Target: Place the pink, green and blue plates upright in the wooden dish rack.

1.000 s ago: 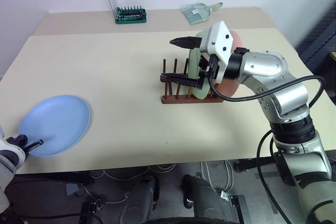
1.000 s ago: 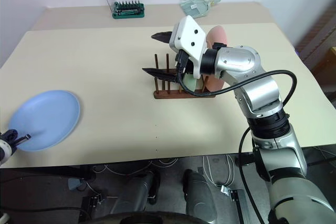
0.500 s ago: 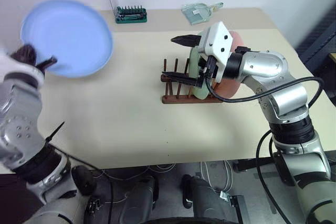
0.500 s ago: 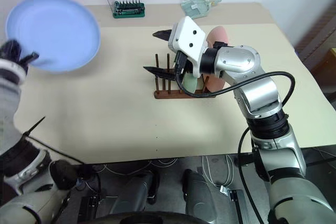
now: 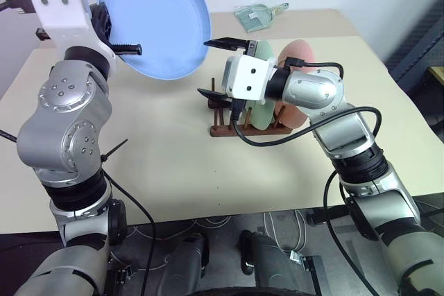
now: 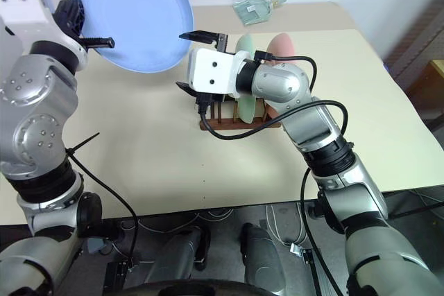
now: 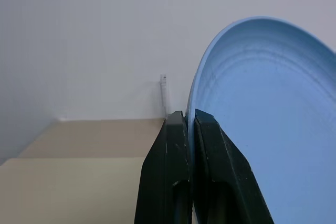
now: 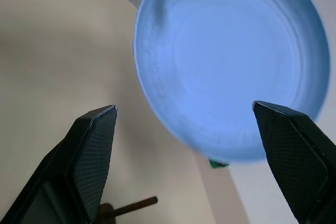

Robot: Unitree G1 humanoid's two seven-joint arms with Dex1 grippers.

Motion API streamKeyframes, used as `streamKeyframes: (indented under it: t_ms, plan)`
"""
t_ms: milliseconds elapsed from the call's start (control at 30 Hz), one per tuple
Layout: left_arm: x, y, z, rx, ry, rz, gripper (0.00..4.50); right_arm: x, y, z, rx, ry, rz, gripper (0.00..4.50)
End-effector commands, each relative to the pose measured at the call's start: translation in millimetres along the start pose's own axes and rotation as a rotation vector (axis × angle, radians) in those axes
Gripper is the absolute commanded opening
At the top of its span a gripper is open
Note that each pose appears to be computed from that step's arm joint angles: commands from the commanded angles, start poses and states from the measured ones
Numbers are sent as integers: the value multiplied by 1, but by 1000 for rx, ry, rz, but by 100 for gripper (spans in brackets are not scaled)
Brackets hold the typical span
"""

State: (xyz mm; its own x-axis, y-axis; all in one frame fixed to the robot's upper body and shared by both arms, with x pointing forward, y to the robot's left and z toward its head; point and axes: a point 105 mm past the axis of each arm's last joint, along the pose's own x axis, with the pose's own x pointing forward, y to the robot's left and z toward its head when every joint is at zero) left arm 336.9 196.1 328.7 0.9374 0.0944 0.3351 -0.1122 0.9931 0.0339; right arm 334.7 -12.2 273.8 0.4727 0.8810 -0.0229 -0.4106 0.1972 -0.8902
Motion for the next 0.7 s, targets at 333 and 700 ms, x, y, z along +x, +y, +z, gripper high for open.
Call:
streamKeyframes:
  t_ms: [333, 700]
  plan:
    - [-22, -27, 28, -44, -51, -113, 0, 22, 13, 9, -138, -52, 28, 398]
    - [-25, -22, 28, -74, -45, -110, 0, 22, 18, 3, -134, -37, 27, 5]
